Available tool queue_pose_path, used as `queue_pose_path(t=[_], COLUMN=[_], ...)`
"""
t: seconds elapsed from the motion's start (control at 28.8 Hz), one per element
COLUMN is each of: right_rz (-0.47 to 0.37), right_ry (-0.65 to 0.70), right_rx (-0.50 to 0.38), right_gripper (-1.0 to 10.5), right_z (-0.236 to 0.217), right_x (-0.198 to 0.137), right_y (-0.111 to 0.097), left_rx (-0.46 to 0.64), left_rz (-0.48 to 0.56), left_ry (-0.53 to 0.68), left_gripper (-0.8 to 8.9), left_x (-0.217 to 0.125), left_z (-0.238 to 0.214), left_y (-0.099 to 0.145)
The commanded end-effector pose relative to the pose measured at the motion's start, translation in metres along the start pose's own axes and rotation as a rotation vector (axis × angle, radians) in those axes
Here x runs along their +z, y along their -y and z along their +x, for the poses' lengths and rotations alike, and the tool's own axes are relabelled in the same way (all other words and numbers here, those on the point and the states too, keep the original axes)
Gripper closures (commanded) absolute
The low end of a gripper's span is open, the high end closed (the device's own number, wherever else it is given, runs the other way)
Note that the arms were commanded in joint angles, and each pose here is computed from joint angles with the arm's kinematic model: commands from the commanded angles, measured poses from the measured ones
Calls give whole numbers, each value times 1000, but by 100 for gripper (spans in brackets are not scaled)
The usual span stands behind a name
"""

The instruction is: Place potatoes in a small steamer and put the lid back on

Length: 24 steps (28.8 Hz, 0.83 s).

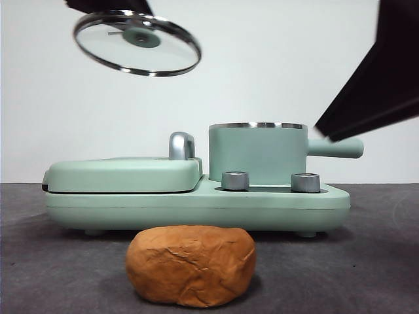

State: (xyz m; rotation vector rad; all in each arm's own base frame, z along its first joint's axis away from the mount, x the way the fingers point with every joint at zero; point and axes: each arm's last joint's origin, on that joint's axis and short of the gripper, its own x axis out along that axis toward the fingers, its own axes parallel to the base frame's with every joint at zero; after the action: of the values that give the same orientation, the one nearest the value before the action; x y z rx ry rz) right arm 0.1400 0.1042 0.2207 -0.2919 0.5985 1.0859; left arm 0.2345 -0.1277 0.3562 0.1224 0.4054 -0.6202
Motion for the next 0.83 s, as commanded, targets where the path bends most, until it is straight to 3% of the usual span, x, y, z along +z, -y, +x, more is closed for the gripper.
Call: queue_pose_path(t=[0.03,0.49,0.83], right_rz=[-47,-114,-80], right_ry=[-8,-82,-131], right_rx=[34,140,172], right_gripper=[614,561,561], right_z=[12,78,110], right_x=[7,3,-2], right_y=[-4,-13,-12], left_rx=[5,30,30], left_rz=[-8,-14,-14], left_ry=[61,84,84], left_gripper=[804,804,804], left_x=[8,10,10], left_z=[-12,-27,-27], left_y=[0,-5,-5])
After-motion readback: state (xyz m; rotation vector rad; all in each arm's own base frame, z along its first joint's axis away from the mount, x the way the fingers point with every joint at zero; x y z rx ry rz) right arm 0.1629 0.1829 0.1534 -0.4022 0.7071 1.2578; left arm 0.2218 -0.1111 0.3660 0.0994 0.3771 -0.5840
